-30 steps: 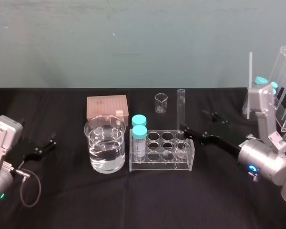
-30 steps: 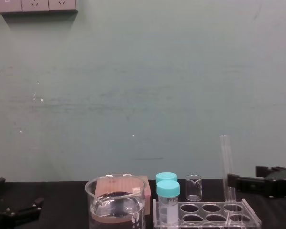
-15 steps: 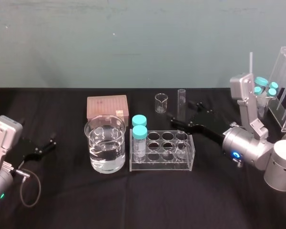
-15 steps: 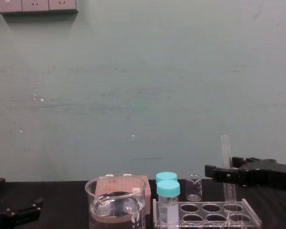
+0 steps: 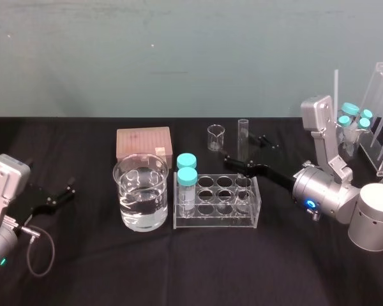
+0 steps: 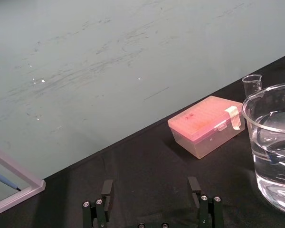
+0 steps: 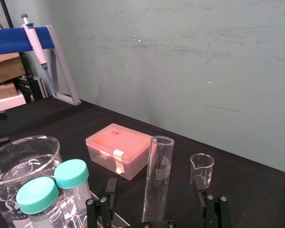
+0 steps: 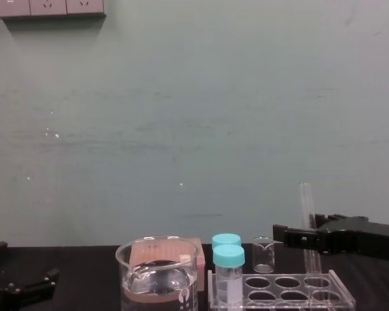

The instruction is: Hold the test tube with one hand and immerse one end into the beaker, then return it to the test tube rack.

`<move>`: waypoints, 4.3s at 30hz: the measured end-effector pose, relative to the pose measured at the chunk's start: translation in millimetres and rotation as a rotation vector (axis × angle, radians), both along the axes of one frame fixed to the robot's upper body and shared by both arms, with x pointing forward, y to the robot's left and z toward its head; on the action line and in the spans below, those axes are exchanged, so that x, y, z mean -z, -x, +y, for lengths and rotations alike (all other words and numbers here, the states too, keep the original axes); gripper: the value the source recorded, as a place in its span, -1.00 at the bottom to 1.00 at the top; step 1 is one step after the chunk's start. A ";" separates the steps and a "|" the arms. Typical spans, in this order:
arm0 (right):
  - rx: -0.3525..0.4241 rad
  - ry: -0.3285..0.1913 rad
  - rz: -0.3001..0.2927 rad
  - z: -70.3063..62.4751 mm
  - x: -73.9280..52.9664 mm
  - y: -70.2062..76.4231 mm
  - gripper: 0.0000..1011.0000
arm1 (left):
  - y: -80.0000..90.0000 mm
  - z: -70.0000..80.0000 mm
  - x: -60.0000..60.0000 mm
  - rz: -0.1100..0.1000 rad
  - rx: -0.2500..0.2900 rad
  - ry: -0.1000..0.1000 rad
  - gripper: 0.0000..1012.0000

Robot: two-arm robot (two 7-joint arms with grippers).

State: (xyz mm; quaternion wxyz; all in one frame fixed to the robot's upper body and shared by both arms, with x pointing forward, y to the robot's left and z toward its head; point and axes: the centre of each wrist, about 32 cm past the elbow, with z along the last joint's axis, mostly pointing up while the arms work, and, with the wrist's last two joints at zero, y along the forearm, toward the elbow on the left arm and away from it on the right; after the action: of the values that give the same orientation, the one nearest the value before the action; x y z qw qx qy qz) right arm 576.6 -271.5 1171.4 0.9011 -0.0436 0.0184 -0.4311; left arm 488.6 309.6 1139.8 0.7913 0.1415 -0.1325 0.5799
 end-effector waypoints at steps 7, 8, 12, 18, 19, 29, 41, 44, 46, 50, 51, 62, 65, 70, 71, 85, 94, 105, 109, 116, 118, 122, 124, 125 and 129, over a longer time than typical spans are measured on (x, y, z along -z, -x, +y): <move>0.001 -0.001 -0.001 -0.6 -0.5 0.0 0.97 | 0.0 0.0 0.0 0.000 0.000 0.000 0.98; 0.001 -0.001 -0.001 -0.6 -0.5 0.0 0.94 | 0.0 0.0 0.0 0.000 0.000 0.000 0.98; 0.001 -0.002 -0.001 -0.6 -0.7 0.0 0.79 | 0.0 0.0 0.0 0.000 0.000 0.000 0.98; 0.001 -0.003 -0.001 -0.7 -0.7 0.1 0.45 | 0.0 0.0 0.0 0.000 0.000 0.000 0.98; 0.001 -0.003 -0.001 -0.8 -0.7 0.2 0.41 | 0.0 0.0 0.0 0.000 0.000 0.000 0.98; 0.001 -0.004 -0.001 -0.9 -0.6 0.4 -0.28 | 0.0 0.0 0.0 0.000 0.000 0.000 0.98; 0.001 -0.006 -0.001 -0.8 -0.6 0.5 -0.53 | 0.0 0.0 0.0 0.000 0.000 0.000 0.98; 0.000 -0.009 -0.005 -0.5 0.2 0.9 -0.53 | 0.0 0.0 0.0 0.000 0.000 0.000 0.98; -0.005 -0.015 -0.013 -0.4 0.6 0.9 -0.53 | 0.0 0.0 0.0 0.000 0.000 0.000 0.98; -0.018 -0.017 -0.026 0.0 0.9 1.0 -0.53 | 0.0 0.0 0.0 0.000 0.000 0.000 0.98; -0.020 -0.018 -0.028 0.0 0.9 1.1 -0.53 | 0.0 0.0 0.0 0.000 0.000 0.000 0.98; -0.048 -0.017 -0.061 -1.5 -1.5 4.7 -0.53 | 0.0 0.0 0.0 0.000 0.000 0.000 0.98; -0.051 -0.014 -0.077 -3.3 -3.5 7.0 -0.53 | 0.0 0.0 0.0 0.000 0.000 0.000 0.98; -0.049 -0.016 -0.103 -6.0 -8.2 10.1 -0.53 | 0.0 0.0 0.0 0.000 0.000 0.000 0.98; -0.049 -0.018 -0.114 -6.8 -10.6 11.1 -0.53 | 0.0 0.0 0.0 0.000 0.000 0.000 0.98; -0.019 -0.051 -0.265 -15.5 -54.8 15.5 -0.53 | 0.0 0.0 0.0 0.000 0.000 0.000 0.98; 0.038 -0.039 -0.306 -25.5 -75.5 18.8 -0.53 | 0.0 0.0 0.0 0.000 0.000 0.000 0.98; 0.116 -0.035 -0.268 -28.4 -71.4 18.3 -0.53 | 0.0 0.0 0.0 0.000 0.000 0.000 0.98; 0.122 -0.037 -0.263 -28.6 -69.8 17.9 -0.53 | 0.0 0.0 0.0 0.000 0.000 0.000 0.98; 0.123 -0.037 -0.258 -27.7 -68.5 16.5 -0.53 | 0.0 0.0 0.0 0.000 0.000 0.000 0.98; 0.121 -0.037 -0.257 -27.4 -68.2 16.2 -0.53 | 0.0 0.0 0.0 0.000 0.000 0.000 0.98; 0.118 -0.037 -0.255 -26.8 -68.0 15.9 -0.53 | 0.0 0.0 0.0 0.000 0.000 0.000 0.98; 0.117 -0.038 -0.254 -26.4 -68.0 15.8 -0.53 | 0.0 0.0 0.0 0.000 0.000 0.000 0.98; 0.117 -0.038 -0.253 -26.0 -67.9 15.7 -0.53 | 0.0 0.0 0.0 0.000 0.000 0.000 0.98; 0.113 -0.038 -0.250 -25.2 -67.6 15.6 -0.53 | 0.0 0.0 0.0 0.000 0.000 0.000 0.98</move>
State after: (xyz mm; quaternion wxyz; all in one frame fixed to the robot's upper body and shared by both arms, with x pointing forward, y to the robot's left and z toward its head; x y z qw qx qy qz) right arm 561.0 -296.7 1238.9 0.8712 0.0286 -0.0835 -0.4828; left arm 488.6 309.7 1139.8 0.7913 0.1415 -0.1325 0.5799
